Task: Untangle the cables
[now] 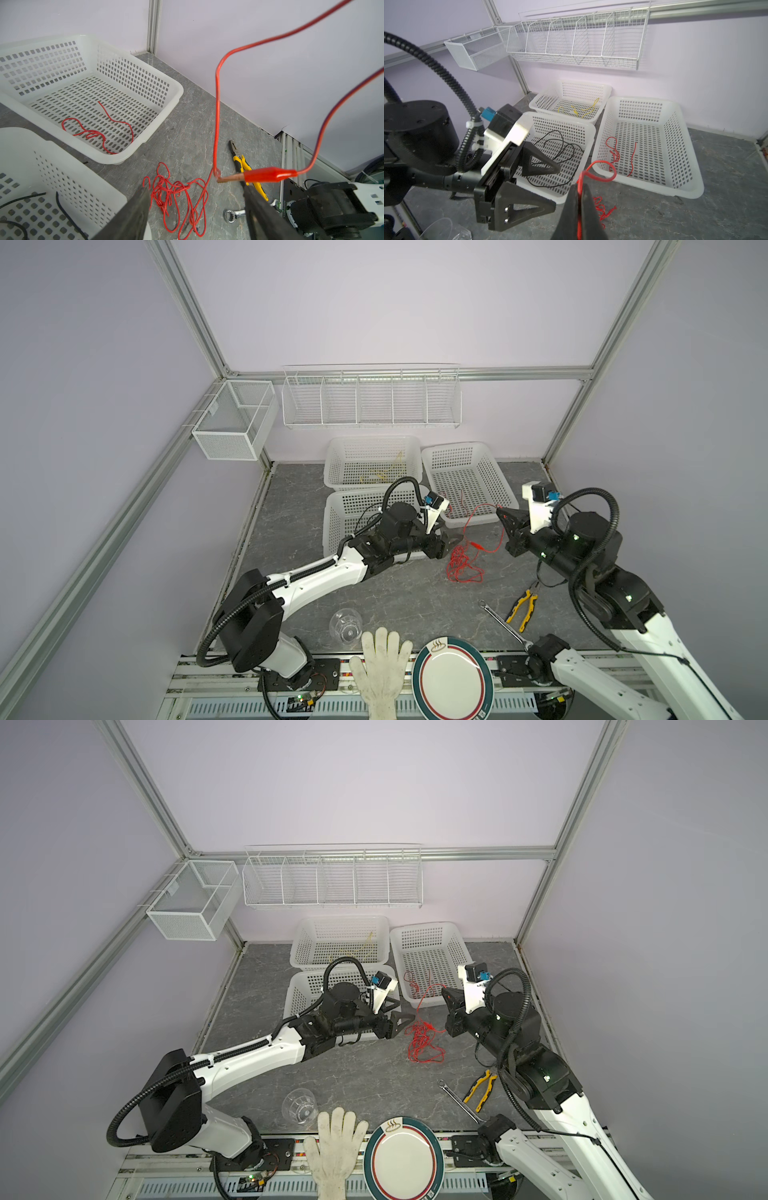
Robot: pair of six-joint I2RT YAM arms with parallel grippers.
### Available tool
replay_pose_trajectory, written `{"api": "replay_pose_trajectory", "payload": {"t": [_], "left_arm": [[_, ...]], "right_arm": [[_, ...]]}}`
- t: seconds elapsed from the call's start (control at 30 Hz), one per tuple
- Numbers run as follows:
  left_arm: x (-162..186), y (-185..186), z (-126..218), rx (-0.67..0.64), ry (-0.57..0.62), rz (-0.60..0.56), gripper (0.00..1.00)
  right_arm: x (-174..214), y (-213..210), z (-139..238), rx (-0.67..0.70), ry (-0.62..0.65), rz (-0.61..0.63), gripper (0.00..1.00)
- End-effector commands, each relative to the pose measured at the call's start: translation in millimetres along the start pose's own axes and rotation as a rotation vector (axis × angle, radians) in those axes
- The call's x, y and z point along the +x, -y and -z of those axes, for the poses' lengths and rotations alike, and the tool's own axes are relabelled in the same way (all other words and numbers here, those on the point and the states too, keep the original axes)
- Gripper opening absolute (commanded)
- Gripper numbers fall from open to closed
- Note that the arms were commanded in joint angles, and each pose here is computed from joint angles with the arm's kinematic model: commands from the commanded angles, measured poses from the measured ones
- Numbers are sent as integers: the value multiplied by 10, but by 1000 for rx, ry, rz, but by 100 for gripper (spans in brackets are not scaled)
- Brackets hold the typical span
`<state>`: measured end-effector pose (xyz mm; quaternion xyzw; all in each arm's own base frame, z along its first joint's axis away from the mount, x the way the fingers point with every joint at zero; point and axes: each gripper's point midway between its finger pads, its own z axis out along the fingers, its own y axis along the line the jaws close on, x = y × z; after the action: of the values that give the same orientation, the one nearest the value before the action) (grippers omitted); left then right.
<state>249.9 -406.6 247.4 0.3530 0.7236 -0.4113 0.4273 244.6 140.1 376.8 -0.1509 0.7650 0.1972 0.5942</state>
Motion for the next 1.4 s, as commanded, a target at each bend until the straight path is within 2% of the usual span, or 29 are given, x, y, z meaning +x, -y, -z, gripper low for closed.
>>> {"api": "replay_pose_trajectory", "payload": {"t": [0.0,0.1,0.17,0.5,0.6,0.7,0.87,1.23,1.37], "left_arm": [[-38,2,75,-14,20,-19,72],[-9,-23,87,-27,17,-19,72],[-1,-33,90,-33,16,-17,71],[88,-67,-41,-25,-4,-2,72],[109,-41,-111,-5,-6,8,72],[112,8,-179,16,-15,10,72],[141,26,-218,18,-40,-1,71],[180,4,-231,8,-56,-26,72],[187,0,-233,8,-62,-30,72]], "right_arm": [[-280,137,44,95,79,47,6],[-443,279,132,186,126,45,6],[-544,297,191,199,167,39,6],[-576,-91,20,-24,164,45,6],[-519,-270,-86,-129,132,43,6],[-376,-291,-225,-145,76,24,6],[-71,21,-282,25,-20,0,6],[323,676,300,395,-131,-3,6],[397,863,418,508,-132,-15,6]]}}
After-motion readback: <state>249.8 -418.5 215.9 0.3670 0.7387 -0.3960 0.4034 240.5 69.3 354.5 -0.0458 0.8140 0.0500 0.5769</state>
